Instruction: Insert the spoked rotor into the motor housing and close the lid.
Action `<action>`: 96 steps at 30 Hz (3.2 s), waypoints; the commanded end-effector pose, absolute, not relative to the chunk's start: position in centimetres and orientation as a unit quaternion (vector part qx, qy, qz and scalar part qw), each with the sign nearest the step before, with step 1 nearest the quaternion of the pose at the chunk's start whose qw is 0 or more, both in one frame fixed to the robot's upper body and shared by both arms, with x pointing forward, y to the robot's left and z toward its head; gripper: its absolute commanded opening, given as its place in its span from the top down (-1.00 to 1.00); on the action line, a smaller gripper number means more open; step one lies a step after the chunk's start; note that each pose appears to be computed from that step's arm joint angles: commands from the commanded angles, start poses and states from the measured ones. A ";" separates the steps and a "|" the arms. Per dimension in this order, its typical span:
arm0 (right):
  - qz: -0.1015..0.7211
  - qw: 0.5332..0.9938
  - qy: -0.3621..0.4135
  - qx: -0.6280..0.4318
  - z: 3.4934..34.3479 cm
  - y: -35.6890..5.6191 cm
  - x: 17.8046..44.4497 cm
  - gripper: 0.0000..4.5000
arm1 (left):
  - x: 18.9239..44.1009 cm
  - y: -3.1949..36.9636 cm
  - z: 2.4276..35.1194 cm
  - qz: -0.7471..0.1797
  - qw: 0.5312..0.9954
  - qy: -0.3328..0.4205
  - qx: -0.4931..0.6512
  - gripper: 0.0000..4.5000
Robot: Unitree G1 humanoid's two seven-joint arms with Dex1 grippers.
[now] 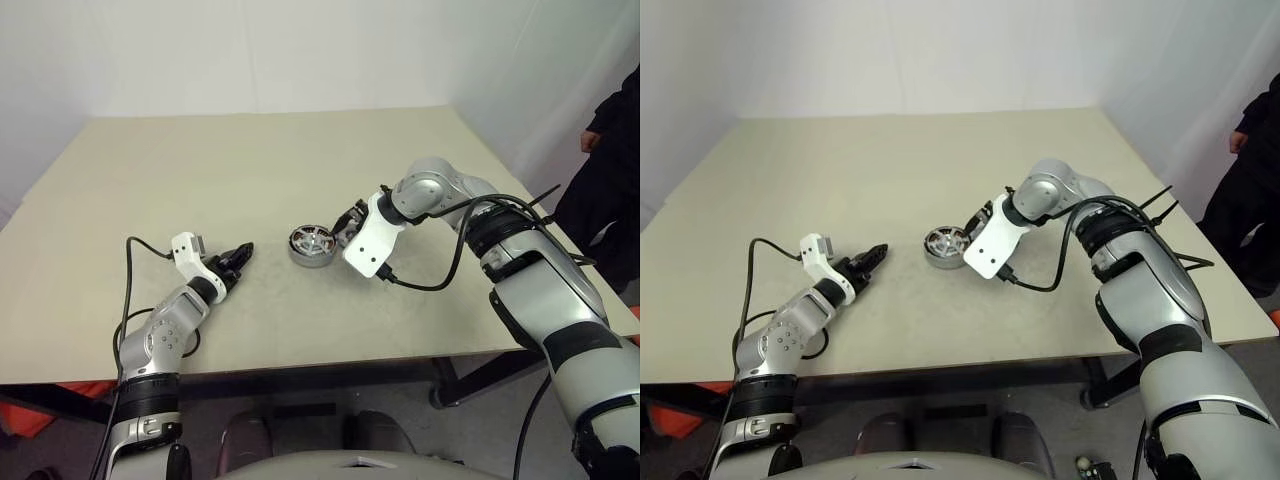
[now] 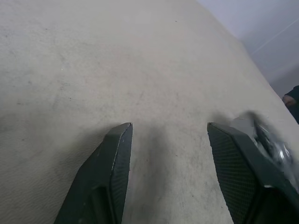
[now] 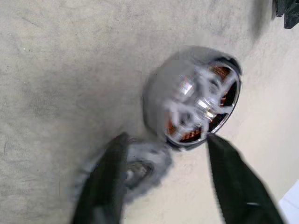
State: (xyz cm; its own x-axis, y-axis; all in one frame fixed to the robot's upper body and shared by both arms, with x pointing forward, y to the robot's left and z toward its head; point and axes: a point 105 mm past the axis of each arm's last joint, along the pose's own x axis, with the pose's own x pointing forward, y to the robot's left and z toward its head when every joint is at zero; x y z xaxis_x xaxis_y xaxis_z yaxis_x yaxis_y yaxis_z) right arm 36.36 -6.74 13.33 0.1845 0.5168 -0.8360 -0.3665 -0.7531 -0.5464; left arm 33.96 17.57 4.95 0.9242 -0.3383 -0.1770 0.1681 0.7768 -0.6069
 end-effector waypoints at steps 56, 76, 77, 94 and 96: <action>0.528 0.797 0.109 -0.271 7.4 -2.3 37.6 0.98 | 34.4 18.3 7.3 -0.142 0.946 0.108 -0.272 -0.21; 0.491 0.828 0.049 -0.268 12.3 -2.5 40.0 0.98 | 34.3 18.2 6.8 -0.140 0.944 0.115 -0.276 -0.21; 0.488 0.825 0.082 -0.273 9.9 -2.8 39.8 0.98 | 34.3 18.2 6.8 -0.139 0.944 0.114 -0.276 -0.21; 0.507 0.826 -0.009 -0.247 15.5 -1.9 38.8 0.98 | 34.4 18.3 6.7 -0.136 0.944 0.115 -0.277 -0.21; 0.517 0.818 0.002 -0.251 14.7 -1.9 38.1 0.98 | 34.4 18.3 6.7 -0.136 0.944 0.115 -0.277 -0.21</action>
State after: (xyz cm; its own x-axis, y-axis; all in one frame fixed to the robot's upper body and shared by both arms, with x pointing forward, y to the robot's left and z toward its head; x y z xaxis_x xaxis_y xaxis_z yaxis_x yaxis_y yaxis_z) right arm 38.80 -2.21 14.40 0.4887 0.8292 -0.2715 -0.8385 0.3604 -0.4087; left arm 34.07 18.32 5.54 0.9290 -0.3221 -0.1820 0.1686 0.8064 -0.5669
